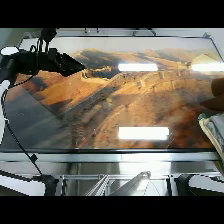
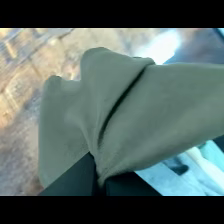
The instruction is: Fold the shirts.
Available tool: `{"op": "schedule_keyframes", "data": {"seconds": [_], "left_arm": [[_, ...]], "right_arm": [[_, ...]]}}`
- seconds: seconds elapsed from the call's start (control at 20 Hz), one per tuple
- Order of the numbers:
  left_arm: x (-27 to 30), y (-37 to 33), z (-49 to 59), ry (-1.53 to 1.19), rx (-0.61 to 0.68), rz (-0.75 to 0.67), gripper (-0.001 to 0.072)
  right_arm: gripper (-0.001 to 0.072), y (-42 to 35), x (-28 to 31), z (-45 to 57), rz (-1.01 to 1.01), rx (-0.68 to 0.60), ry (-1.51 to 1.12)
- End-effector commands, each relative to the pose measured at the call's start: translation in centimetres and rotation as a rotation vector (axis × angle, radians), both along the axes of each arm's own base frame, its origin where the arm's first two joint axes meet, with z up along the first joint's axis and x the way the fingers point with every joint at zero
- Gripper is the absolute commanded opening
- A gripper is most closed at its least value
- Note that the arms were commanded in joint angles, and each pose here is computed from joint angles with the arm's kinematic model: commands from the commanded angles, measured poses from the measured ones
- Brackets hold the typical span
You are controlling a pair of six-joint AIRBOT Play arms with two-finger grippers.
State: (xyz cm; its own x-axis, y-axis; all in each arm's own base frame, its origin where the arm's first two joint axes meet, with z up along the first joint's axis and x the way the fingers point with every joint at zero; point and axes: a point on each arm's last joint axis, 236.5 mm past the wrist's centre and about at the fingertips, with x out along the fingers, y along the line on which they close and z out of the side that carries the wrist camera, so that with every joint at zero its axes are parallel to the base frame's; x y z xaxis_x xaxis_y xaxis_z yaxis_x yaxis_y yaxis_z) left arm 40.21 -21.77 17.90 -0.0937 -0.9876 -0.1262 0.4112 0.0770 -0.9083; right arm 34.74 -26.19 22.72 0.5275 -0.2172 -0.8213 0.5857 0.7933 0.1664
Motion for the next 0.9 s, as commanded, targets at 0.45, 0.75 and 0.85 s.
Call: {"op": "schedule_keyframes", "data": {"seconds": [0.45,0.75,0.85], "left_arm": [[-0.3,-0.9,-0.1,-0.088,-0.007,-0.028,0.0006],[-0.7,-0.8,-1.0,-0.063,-0.013,-0.064,0.0006],[-0.6,-0.8,-1.6,-0.048,-0.015,-0.068,0.0006]], "right_arm": [[0.0013,2.9,-13.5,0.8,-0.298,-0.008,0.259],[0.0013,3.1,-24.7,-9.2,-0.503,0.041,0.686],[0.0013,2.9,-28.3,-12.4,-0.587,0.099,0.79]]}}
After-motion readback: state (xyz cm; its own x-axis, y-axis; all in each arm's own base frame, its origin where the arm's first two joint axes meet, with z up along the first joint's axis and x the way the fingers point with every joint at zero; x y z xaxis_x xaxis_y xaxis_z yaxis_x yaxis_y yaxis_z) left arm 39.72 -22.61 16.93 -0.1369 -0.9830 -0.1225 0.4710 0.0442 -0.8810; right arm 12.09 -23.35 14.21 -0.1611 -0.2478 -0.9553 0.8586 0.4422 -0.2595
